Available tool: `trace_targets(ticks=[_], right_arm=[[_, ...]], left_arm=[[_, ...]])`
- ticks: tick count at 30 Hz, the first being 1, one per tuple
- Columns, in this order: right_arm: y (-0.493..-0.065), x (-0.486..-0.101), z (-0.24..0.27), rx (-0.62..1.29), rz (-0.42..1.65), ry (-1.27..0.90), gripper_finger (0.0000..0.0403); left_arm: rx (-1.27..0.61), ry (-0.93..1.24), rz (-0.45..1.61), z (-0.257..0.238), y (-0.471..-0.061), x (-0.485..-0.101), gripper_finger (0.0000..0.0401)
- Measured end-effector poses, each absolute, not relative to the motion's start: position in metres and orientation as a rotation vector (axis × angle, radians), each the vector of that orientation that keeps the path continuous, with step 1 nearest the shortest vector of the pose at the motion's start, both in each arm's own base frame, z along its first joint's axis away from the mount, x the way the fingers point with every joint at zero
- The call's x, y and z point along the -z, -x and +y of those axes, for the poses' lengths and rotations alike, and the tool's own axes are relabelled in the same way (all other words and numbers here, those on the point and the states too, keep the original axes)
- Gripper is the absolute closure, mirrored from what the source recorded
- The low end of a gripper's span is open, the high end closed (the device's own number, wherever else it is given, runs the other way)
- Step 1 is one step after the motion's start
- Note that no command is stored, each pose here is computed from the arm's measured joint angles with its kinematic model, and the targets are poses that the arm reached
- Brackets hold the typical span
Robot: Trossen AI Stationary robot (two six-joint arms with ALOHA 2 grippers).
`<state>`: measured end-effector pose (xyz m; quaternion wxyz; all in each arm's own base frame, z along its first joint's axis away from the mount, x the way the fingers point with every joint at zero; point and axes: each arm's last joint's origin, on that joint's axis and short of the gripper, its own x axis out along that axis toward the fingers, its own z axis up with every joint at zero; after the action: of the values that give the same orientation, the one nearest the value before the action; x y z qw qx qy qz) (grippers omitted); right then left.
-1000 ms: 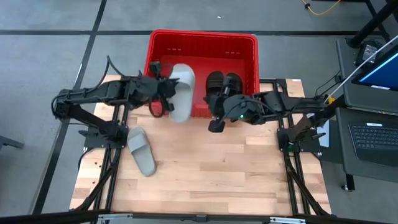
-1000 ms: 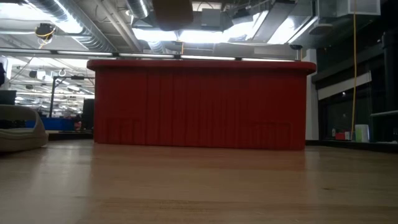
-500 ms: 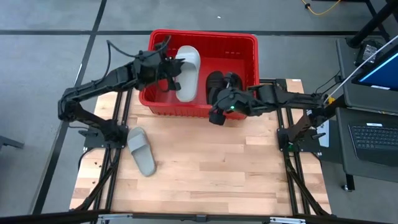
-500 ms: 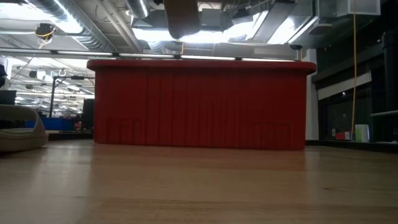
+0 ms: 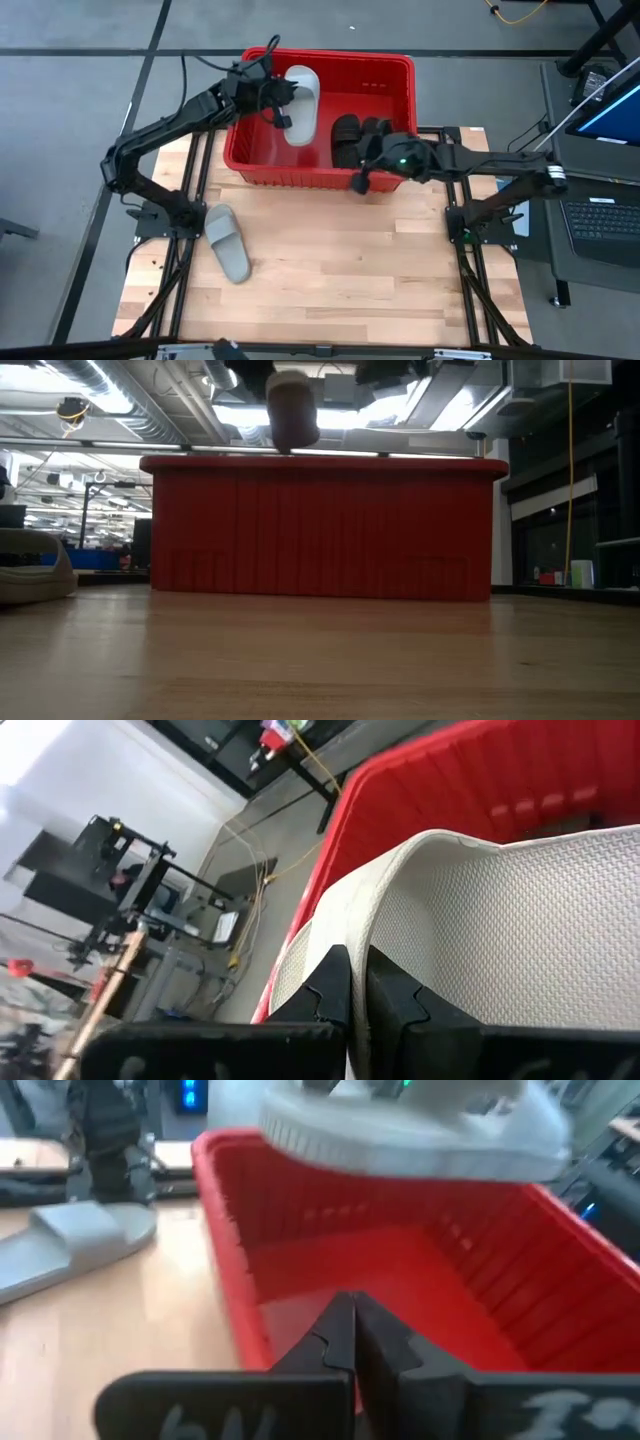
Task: Pick and place slides into bin
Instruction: Put the right gray slide into the red bin
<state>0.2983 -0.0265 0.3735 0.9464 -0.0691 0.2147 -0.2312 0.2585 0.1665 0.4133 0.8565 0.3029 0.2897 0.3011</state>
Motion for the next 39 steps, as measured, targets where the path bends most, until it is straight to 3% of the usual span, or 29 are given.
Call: trace_targets(ticks=[6,11,15,23,39], right_arm=[[-0.270,-0.376,-0.040,0.518,0.332,0.177,0.0399],[-0.257,-0.370,-0.052,0.497,0.309,0.160,0.0399],[-0.255,-0.366,-0.061,0.400,0.211,0.133,0.0398],[-0.251,-0.356,-0.078,0.456,0.221,0.119,0.0397],[-0.248,-0.355,-0.086,0.492,0.229,0.091,0.0397]], left_arm=[[-0.607,-0.734,0.685,0.182,-0.264,-0.403,0.0397],[-0.586,-0.793,0.632,0.203,-0.272,-0.396,0.0397],[-0.557,-0.779,0.622,0.227,-0.277,-0.382,0.0397],[-0.585,-0.734,0.722,0.266,-0.281,-0.347,0.0397],[-0.527,-0.630,0.737,0.271,-0.293,-0.316,0.0398]])
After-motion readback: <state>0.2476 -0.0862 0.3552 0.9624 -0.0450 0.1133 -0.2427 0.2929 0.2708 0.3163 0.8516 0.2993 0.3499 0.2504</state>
